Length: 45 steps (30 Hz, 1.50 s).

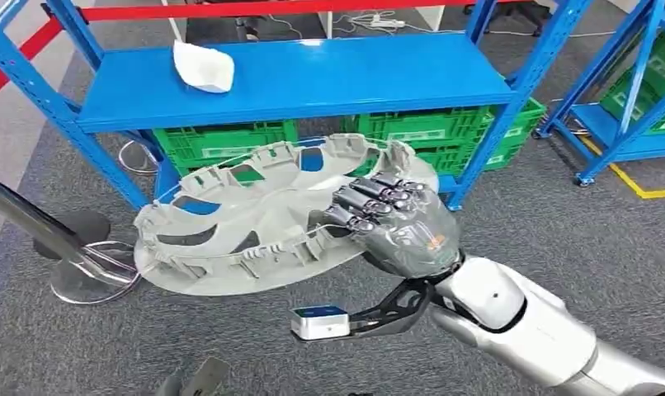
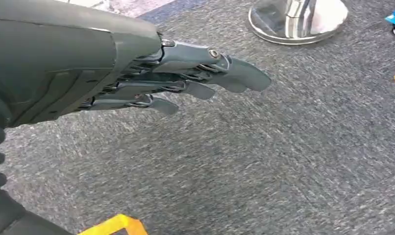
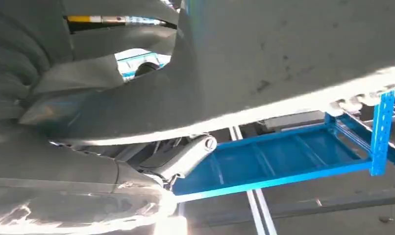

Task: Take the parts from the cabinet and place them on the table.

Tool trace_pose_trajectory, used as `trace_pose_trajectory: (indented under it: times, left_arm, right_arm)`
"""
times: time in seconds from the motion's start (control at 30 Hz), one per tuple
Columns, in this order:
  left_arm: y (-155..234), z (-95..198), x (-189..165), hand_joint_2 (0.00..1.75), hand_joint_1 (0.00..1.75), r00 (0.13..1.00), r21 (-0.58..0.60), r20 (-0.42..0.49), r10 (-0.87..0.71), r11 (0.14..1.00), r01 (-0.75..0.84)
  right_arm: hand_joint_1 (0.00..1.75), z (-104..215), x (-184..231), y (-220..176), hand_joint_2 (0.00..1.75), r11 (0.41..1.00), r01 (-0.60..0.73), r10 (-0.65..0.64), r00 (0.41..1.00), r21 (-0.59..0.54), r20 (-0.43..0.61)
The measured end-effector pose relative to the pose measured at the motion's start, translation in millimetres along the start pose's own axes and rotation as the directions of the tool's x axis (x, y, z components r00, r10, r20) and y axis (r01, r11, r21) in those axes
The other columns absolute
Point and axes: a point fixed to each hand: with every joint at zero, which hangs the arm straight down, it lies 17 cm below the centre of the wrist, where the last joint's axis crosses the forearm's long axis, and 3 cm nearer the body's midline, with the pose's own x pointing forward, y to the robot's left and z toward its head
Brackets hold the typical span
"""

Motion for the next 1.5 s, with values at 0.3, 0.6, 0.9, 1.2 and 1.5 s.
trace_pose_trajectory:
  times: [0.3,0.6,0.9,1.2,1.5]
  left_arm:
    - [-1.8,0.1,1.0,1.75,0.0,1.0,-0.007,0.003,-0.004,1.0,0.004]
    - [0.2,-1.7,3.4,1.75,0.0,1.0,-0.005,0.009,-0.008,1.0,0.008]
    - [-0.7,-2.6,5.9,1.75,0.0,1.0,-0.009,0.014,-0.012,1.0,0.012]
    - [-0.3,-2.5,5.3,1.75,0.0,1.0,-0.008,0.012,-0.011,1.0,0.011]
    - [-1.8,-0.2,-0.2,1.75,0.0,1.0,-0.012,-0.002,-0.015,1.0,0.015]
  right_arm:
    - [1.75,-1.7,2.8,-0.2,1.75,1.0,-0.001,0.001,1.0,0.001,0.01]
    - [1.75,-0.9,5.7,1.8,1.75,1.0,0.003,-0.004,1.0,0.006,0.016]
    - [1.75,-1.3,7.5,2.5,1.75,1.0,0.006,-0.006,1.0,0.008,0.019]
    - [1.75,-2.8,7.2,2.1,1.75,1.0,0.004,-0.004,1.0,0.008,0.022]
    - [1.75,-0.7,9.3,6.4,1.75,1.0,0.012,-0.012,1.0,0.023,0.019]
